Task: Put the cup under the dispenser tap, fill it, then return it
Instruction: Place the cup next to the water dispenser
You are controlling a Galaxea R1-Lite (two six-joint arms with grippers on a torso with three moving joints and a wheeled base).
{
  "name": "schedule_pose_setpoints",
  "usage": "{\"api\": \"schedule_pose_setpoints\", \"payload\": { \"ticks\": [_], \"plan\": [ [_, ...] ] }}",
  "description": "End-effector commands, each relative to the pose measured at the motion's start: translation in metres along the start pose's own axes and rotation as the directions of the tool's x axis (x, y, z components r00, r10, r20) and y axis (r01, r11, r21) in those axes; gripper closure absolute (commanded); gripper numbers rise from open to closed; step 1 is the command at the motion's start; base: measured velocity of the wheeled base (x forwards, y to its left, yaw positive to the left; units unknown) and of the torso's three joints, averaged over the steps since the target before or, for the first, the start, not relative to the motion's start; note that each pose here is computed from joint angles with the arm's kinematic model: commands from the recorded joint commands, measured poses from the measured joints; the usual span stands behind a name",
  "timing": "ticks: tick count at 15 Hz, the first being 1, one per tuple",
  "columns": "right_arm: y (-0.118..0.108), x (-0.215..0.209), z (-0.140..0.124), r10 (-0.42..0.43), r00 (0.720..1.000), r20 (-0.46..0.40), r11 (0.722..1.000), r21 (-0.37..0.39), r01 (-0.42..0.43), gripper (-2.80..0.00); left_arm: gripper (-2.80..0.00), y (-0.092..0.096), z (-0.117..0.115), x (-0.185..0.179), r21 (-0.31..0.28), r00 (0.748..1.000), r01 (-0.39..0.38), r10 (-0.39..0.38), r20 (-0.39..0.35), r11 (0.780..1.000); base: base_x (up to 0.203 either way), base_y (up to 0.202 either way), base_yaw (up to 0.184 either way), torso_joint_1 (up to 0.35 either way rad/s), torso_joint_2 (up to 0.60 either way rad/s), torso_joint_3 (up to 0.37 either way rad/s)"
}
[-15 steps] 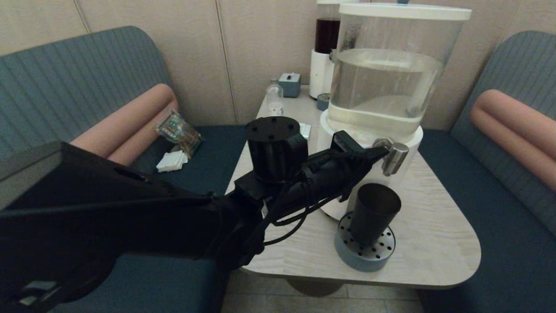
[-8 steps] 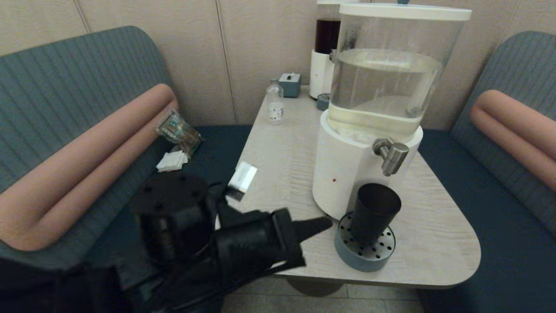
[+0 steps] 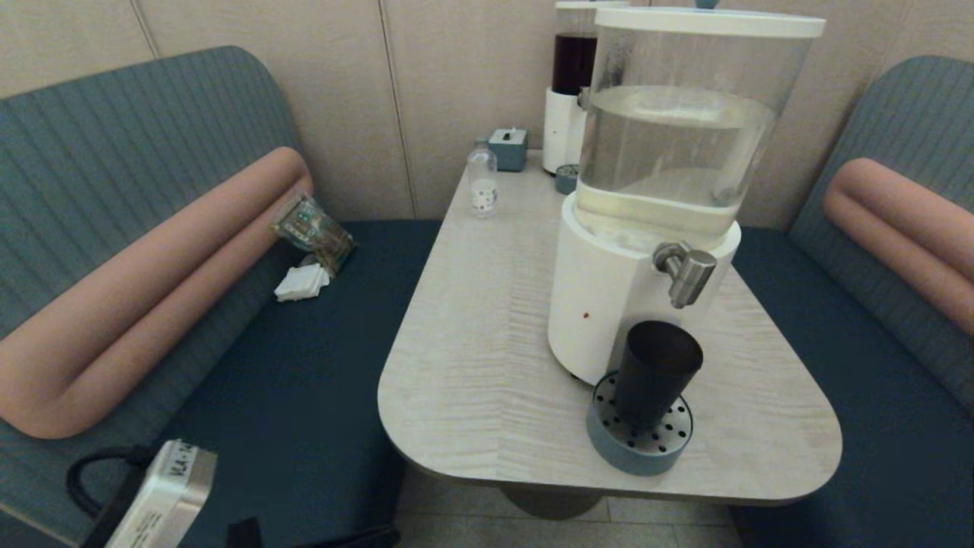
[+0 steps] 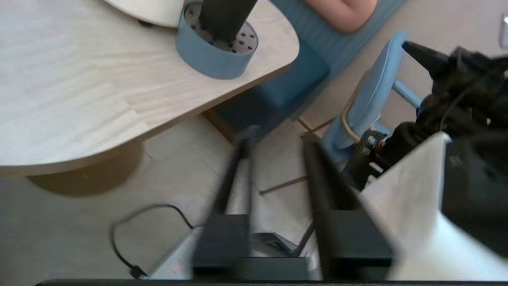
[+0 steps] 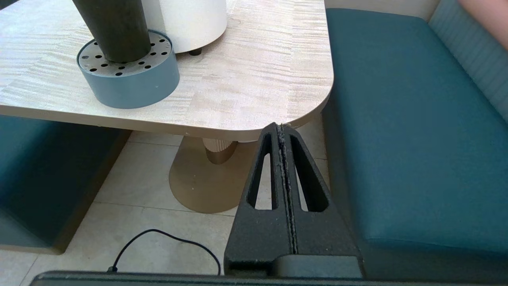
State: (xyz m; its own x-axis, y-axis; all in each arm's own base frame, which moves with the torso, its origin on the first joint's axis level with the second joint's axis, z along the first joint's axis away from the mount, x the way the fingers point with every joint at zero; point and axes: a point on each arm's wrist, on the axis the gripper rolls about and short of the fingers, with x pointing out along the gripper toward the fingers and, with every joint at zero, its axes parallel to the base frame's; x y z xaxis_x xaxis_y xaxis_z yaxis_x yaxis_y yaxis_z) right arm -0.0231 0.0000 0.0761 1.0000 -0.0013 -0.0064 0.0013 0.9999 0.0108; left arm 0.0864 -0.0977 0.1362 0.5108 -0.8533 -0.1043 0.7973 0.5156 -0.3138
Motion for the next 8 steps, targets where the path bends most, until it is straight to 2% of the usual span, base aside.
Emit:
{"api": "schedule_pose_setpoints", "payload": {
  "ticks": [1, 4, 8],
  "plan": [
    [0.0, 0.0, 0.0, 0.0, 1.0, -0.001, 1.0, 0.0, 0.0, 0.0, -2.8, -0.003, 0.001, -0.011, 0.059, 0.999, 0.013, -0.016, 0.041, 0.998, 0.0, 0.0, 0.0, 0.0, 0.0, 0.0],
    [0.0, 0.0, 0.0, 0.0, 1.0, -0.001, 1.0, 0.0, 0.0, 0.0, -2.8, -0.003, 0.008, 0.0, 0.161, 0.999, 0.035, -0.041, 0.033, 0.986, 0.0, 0.0, 0.0, 0.0, 0.0, 0.0],
    [0.0, 0.0, 0.0, 0.0, 1.0, -0.001, 1.0, 0.0, 0.0, 0.0, -2.8, -0.008, 0.047, 0.029, 0.221, 0.988, 0.055, -0.085, 0.127, 0.974, 0.0, 0.0, 0.0, 0.0, 0.0, 0.0]
  ]
}}
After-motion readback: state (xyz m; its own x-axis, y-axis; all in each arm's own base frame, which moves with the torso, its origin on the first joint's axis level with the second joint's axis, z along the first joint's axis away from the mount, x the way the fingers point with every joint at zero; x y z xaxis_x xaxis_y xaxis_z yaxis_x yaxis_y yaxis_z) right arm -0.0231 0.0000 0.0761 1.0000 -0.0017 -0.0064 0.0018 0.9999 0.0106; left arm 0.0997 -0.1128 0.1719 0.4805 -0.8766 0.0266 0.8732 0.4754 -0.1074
